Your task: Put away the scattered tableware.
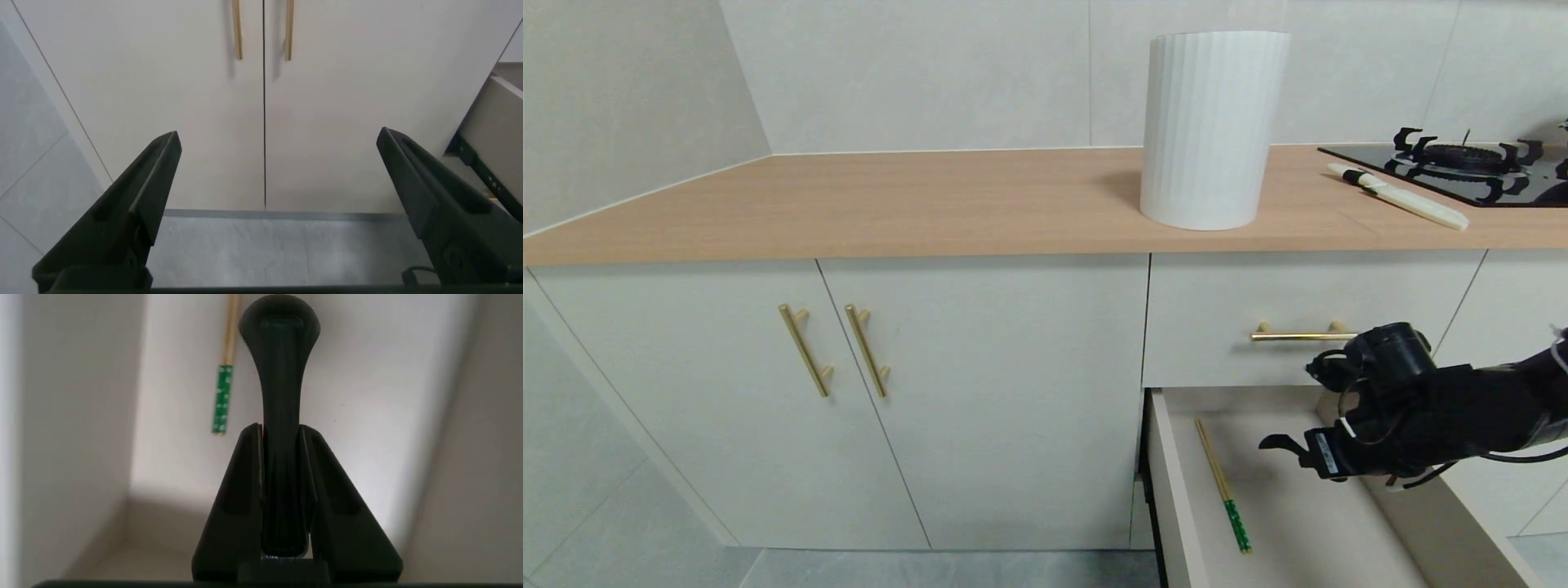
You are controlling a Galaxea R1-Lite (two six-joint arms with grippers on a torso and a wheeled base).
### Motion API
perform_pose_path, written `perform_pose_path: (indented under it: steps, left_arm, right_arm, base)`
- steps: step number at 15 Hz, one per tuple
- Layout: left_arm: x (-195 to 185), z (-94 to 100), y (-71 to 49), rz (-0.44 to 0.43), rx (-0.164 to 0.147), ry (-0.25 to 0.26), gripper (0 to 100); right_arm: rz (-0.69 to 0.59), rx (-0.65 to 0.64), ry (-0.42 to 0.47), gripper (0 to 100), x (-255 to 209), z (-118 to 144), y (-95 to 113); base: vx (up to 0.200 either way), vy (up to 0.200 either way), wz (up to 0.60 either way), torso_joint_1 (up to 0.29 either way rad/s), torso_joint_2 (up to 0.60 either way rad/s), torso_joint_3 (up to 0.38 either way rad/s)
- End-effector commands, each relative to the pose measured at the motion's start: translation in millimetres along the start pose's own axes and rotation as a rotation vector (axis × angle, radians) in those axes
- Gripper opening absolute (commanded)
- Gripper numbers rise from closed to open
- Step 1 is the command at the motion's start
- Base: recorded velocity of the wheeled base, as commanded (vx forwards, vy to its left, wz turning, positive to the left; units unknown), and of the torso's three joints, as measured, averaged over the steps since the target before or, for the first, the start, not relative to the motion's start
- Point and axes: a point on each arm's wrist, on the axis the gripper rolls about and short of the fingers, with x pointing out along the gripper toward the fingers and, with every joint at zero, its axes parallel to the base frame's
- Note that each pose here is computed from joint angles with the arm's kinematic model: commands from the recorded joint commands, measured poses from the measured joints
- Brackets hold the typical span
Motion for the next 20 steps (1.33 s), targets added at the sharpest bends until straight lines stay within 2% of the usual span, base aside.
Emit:
perform_pose_path:
  steps: [1, 7, 15, 16, 20]
  left_arm:
    - [0.0, 0.0, 0.0, 0.000, 0.000, 0.000, 100]
    - [0.0, 0.0, 0.0, 0.000, 0.000, 0.000, 100]
    - [0.0, 0.0, 0.0, 0.000, 0.000, 0.000, 100]
    - [0.0, 0.0, 0.0, 0.000, 0.000, 0.000, 100]
    - [0.0, 0.0, 0.0, 0.000, 0.000, 0.000, 100]
  right_arm:
    - [-0.007, 0.006, 0.100, 0, 41.3, -14.3, -3.3]
    - [-0.076, 0.005, 0.151, 0, 78.0, -28.2, -7.9]
    - [-0.082, 0.008, 0.128, 0, 80.5, -26.2, -9.1]
    - [-0.082, 0.008, 0.126, 100, 80.0, -25.9, -9.1]
    - [-0.082, 0.009, 0.118, 100, 79.3, -25.1, -9.0]
  base:
    - [0.000, 0.000, 0.00, 0.000, 0.00, 0.000]
    - [0.000, 0.000, 0.00, 0.000, 0.00, 0.000]
    - [0.000, 0.000, 0.00, 0.000, 0.00, 0.000]
    - [0.000, 0.000, 0.00, 0.000, 0.00, 0.000]
    - [0.000, 0.000, 0.00, 0.000, 0.00, 0.000]
